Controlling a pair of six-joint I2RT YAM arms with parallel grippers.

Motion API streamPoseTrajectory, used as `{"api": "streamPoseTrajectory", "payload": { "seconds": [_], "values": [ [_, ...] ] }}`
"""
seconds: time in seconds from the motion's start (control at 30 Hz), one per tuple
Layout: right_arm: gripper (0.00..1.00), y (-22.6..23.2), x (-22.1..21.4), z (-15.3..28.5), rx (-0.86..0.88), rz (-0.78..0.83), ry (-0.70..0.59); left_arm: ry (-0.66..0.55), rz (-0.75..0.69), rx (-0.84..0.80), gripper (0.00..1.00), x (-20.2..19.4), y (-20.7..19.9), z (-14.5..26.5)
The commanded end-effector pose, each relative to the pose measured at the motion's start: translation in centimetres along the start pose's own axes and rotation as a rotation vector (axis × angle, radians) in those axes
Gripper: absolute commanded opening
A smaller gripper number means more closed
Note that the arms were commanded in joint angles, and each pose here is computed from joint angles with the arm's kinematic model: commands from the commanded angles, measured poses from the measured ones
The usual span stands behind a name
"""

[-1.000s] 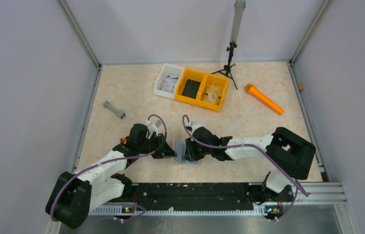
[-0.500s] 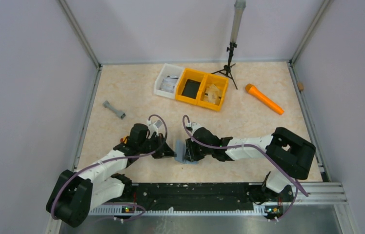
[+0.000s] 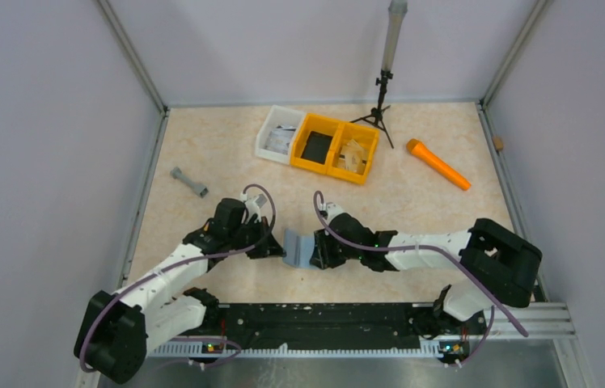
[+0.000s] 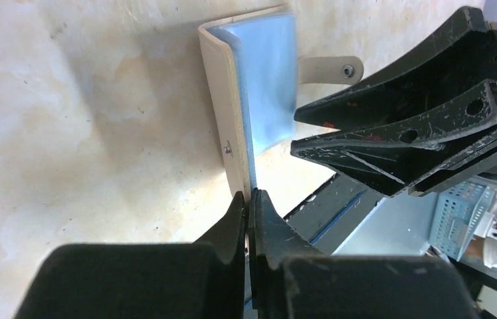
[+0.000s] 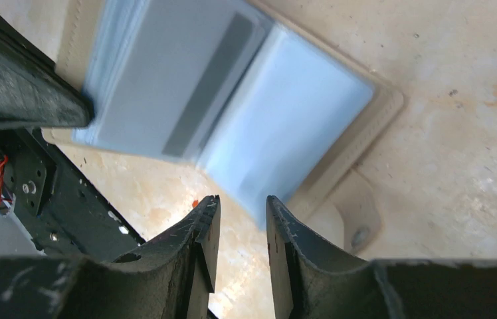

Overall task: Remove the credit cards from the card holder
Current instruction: Remove the credit card from the card holder.

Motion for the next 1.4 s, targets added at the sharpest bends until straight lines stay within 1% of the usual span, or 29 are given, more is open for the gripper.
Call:
{"api": "streamPoseTrajectory", "payload": {
  "seconds": [0.0, 0.2, 0.4, 0.73, 0.93, 1.13, 1.37],
  "values": [
    [0.33, 0.2, 0.8, 1.1, -0.007, -0.011, -0.064, -0.033, -0.056, 0.038, 0.0, 1.1, -1.0, 1.0],
    [0.26, -1.0, 0.3, 0.6, -0.085, -0.01, -0.045, -0.028, -0.07, 0.055, 0.0, 1.3, -1.7, 1.1],
    [0.23, -1.4, -0.6, -0.3, -0.096, -0.009, -0.006, 0.013, -0.09, 0.088, 0.0, 1.1, -2.0, -0.1],
    [0.13, -1.5, -0.7, -0.4, -0.098, 0.007, 0.009, 0.042, -0.106, 0.079, 0.0, 0.7, -2.7, -1.2],
    [0.12, -1.0, -0.1, -0.1, -0.083, 0.014, -0.002, 0.05, -0.101, 0.097, 0.0, 0.5, -2.1, -1.5],
    [0.13, 0.1, 1.4, 0.9, -0.04, 0.02, -0.054, 0.035, -0.083, 0.12, 0.0, 0.3, -1.6, -1.4],
    [0.14, 0.5, 1.9, 1.0, -0.03, 0.031, -0.049, 0.024, -0.068, 0.133, 0.0, 0.3, -1.5, -1.1]
  ]
}}
Point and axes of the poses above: each gripper's point midway between its finger pads, its own z axis back along the fingers, its own y axis along the line the jaws close on, x = y × z, the point moved 5 cm from there along z, back along the fingers, and after that the axes turned 6 degrees about z, right-handed, at the moved point
